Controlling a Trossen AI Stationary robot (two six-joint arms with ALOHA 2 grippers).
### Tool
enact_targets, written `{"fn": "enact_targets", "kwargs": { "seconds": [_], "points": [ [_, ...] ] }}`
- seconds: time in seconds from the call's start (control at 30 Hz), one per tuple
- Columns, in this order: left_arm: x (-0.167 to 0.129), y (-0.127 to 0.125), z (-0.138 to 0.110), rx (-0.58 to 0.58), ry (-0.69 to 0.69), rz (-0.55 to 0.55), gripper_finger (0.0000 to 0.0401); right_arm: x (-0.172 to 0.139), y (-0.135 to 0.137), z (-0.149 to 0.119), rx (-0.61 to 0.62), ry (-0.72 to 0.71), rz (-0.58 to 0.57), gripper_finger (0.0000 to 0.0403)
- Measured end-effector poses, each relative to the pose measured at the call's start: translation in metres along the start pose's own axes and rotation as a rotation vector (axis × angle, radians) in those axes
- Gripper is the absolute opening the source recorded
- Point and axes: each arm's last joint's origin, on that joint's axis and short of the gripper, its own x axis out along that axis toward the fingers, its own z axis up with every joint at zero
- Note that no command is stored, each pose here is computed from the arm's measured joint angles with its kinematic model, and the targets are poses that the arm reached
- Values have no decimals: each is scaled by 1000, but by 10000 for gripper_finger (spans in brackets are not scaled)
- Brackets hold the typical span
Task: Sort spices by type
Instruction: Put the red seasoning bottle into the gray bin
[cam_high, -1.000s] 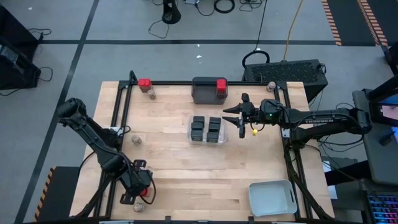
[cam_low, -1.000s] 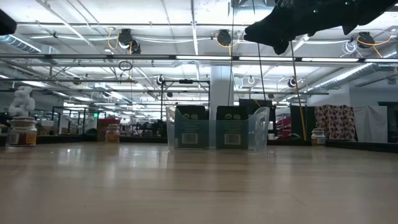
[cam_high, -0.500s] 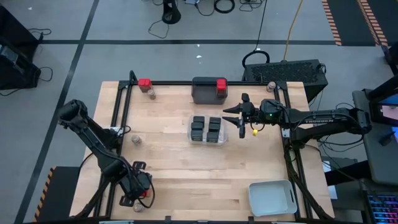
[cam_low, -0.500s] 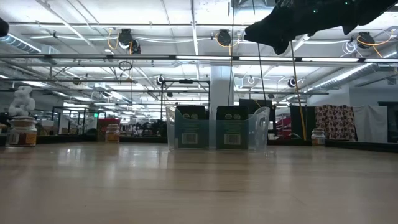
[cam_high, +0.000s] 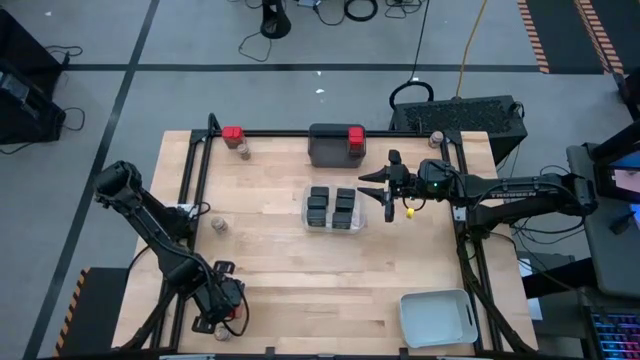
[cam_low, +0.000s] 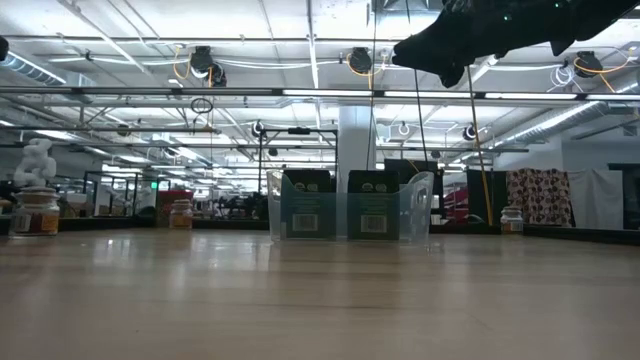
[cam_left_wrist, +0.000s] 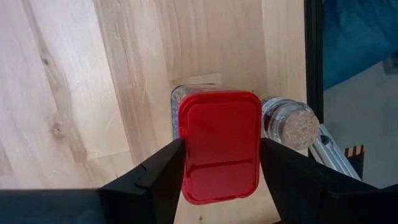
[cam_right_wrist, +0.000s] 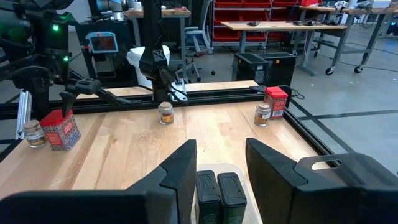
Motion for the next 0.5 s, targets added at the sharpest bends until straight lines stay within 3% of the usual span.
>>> {"fn": "enact_targets", "kwargs": {
  "seconds": [0.3, 0.5],
  "points": [
    [-2, 1, 0, 2, -22, 15, 212, 0, 0, 0, 0, 0, 0, 121],
    [-21, 10, 8, -33, -75, 7, 212, 0, 0, 0, 0, 0, 0, 121]
  ]
}}
